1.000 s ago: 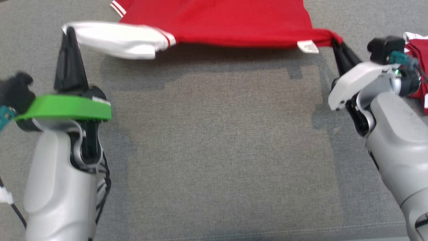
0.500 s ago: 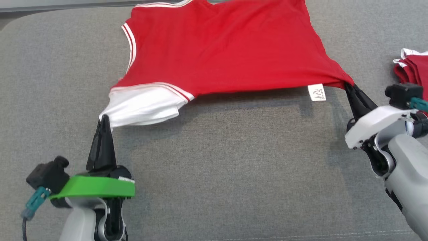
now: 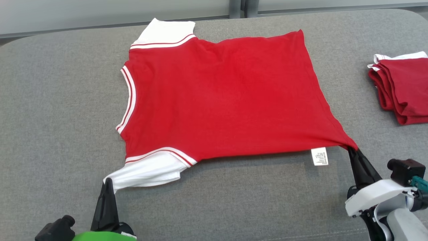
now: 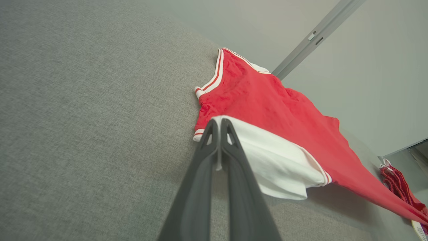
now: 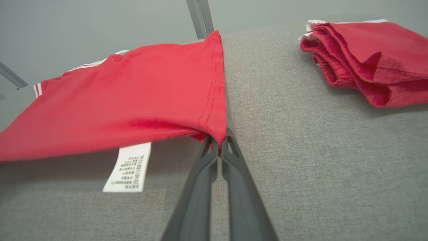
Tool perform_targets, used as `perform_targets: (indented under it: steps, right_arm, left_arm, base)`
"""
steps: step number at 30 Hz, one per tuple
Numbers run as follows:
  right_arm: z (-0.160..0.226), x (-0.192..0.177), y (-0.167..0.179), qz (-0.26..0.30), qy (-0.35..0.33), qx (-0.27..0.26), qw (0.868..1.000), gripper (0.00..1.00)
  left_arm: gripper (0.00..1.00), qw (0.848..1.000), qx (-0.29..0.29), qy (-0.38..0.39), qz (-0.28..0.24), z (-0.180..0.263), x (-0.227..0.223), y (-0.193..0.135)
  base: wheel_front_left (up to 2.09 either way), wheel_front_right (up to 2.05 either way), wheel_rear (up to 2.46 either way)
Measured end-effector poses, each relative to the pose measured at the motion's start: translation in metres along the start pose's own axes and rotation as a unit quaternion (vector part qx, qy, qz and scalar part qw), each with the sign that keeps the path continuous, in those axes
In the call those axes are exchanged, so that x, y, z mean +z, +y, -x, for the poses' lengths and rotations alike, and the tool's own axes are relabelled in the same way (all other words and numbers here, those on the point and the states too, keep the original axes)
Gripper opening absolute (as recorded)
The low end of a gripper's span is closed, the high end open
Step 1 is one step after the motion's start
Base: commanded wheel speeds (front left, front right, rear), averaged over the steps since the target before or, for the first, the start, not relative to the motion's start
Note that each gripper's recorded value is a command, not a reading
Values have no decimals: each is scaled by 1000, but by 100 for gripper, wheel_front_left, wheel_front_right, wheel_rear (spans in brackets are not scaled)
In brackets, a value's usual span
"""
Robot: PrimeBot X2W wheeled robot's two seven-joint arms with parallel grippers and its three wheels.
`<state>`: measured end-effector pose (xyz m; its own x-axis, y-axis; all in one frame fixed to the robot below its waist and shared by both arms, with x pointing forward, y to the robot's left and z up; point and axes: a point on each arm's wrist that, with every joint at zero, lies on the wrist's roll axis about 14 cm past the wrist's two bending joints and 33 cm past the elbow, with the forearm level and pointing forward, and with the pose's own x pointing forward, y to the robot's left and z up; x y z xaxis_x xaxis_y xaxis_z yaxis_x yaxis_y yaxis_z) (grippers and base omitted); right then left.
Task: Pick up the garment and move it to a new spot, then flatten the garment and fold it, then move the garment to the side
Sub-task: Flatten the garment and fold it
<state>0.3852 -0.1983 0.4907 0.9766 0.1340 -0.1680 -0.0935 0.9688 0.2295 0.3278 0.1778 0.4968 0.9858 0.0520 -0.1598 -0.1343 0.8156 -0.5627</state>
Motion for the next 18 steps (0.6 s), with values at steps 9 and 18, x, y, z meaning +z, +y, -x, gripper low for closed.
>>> perform_targets:
  steps: [9, 18]
  right_arm:
    - [29, 1, -1, 8, -18, -24, 1000, 0]
    - [49, -8, -4, 2, -10, -38, 999, 0]
  left_arm:
    - [0, 1000, 17, 9, 14, 21, -7, 5]
    - [0, 999, 25, 15, 20, 36, -12, 7]
  base:
    - [0, 0, 0]
    - [0, 0, 0]
